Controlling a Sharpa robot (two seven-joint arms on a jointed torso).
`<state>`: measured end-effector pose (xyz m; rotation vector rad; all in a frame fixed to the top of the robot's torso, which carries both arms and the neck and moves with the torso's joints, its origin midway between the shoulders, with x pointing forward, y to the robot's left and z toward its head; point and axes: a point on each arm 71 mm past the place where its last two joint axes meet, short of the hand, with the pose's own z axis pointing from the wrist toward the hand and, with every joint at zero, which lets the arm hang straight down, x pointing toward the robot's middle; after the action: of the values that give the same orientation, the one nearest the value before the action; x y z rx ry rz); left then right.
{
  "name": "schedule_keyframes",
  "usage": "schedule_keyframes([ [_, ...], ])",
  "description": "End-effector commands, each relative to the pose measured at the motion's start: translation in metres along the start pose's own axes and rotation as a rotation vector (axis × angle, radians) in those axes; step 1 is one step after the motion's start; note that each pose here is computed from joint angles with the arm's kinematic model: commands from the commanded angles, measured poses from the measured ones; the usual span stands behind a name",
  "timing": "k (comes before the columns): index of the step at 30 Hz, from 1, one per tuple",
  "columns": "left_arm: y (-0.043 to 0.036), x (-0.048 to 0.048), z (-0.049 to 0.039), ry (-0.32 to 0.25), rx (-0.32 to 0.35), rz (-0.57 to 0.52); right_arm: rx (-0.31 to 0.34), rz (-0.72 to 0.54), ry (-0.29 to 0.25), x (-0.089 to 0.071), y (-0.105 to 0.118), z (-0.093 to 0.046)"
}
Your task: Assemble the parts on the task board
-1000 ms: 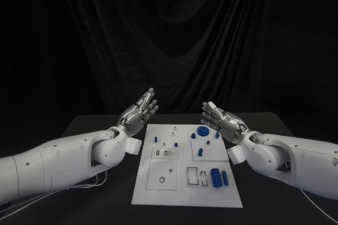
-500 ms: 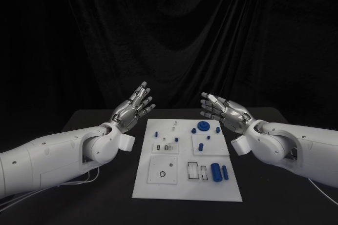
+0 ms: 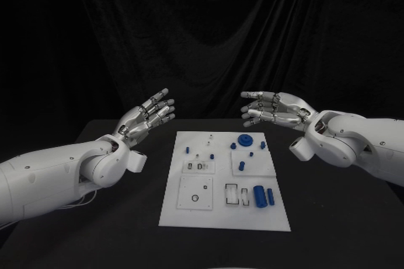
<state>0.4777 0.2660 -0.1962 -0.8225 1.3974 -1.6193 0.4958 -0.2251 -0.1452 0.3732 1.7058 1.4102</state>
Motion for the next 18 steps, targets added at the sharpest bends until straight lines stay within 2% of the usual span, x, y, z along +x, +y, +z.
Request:
schedule_keyframes([
  [1, -0.0099, -0.0021, -0.0030, 0.049, 0.069, 0.182, 0.050, -0.467, 0.032, -0.007, 0.002, 0.001],
  [8, -0.0220, -0.0068, -0.0064, 0.064, 0.126, 0.284, 0.020, -0.887, 0.023, -0.012, 0.010, 0.005],
  [10, -0.0242, -0.0068, -0.0068, 0.065, 0.135, 0.294, 0.017, -0.965, 0.031, -0.012, 0.012, 0.006],
  [15, -0.0310, -0.0051, -0.0048, 0.068, 0.158, 0.313, 0.028, -1.163, 0.101, -0.013, 0.017, 0.007],
  [18, -0.0351, -0.0039, -0.0030, 0.070, 0.169, 0.318, 0.022, -1.236, 0.115, -0.016, 0.024, 0.008],
])
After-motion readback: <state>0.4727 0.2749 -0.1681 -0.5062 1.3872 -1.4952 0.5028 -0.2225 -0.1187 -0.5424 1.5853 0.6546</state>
